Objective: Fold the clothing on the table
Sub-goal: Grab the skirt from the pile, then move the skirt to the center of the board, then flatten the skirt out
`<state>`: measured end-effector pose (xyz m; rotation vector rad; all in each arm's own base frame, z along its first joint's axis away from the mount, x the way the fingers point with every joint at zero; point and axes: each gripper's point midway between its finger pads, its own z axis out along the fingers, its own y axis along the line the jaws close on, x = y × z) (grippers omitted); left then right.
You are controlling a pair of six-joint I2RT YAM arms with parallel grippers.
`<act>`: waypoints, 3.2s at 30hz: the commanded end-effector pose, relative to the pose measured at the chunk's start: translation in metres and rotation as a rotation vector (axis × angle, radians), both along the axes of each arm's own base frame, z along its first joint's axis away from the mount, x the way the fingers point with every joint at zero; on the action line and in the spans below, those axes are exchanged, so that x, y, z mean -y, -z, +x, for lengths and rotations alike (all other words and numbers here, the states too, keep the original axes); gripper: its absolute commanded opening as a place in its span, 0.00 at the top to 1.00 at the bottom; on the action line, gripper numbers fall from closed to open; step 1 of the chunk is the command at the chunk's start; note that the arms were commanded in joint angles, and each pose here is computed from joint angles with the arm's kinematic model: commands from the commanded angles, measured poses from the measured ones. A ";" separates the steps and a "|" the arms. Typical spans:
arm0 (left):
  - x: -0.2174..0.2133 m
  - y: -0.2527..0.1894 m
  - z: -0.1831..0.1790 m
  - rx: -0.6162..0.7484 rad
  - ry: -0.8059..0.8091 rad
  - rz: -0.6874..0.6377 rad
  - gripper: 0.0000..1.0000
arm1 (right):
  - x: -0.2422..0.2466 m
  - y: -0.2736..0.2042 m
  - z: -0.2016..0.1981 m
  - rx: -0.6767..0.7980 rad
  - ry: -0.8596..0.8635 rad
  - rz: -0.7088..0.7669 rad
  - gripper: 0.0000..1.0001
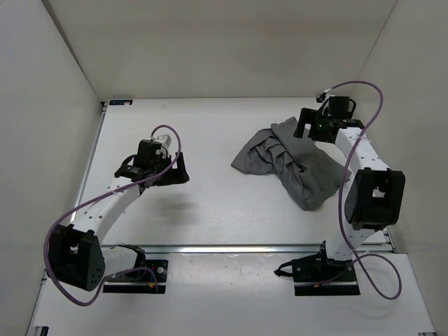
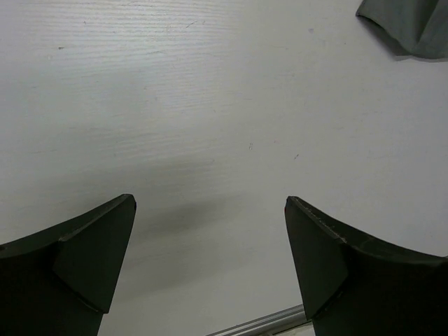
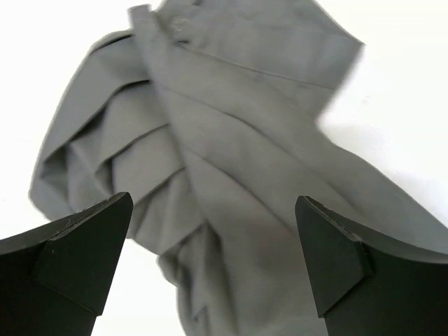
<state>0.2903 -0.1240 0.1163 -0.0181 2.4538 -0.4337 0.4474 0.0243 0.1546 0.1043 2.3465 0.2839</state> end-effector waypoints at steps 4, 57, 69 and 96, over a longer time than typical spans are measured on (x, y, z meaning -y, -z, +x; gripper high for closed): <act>-0.008 -0.013 0.003 0.035 -0.028 0.044 0.01 | 0.027 -0.007 0.035 0.006 0.029 -0.140 0.01; -0.008 -0.065 0.025 0.187 -0.064 -0.118 0.01 | -0.100 -0.022 -0.128 0.089 -0.367 0.255 0.88; 0.031 -0.021 -0.016 0.059 0.086 -0.181 0.01 | -0.078 -0.018 -0.160 -0.003 -0.220 0.251 0.21; 0.041 0.072 -0.060 -0.253 0.118 -0.135 0.09 | -0.151 0.084 -0.343 -0.580 -0.244 0.462 0.34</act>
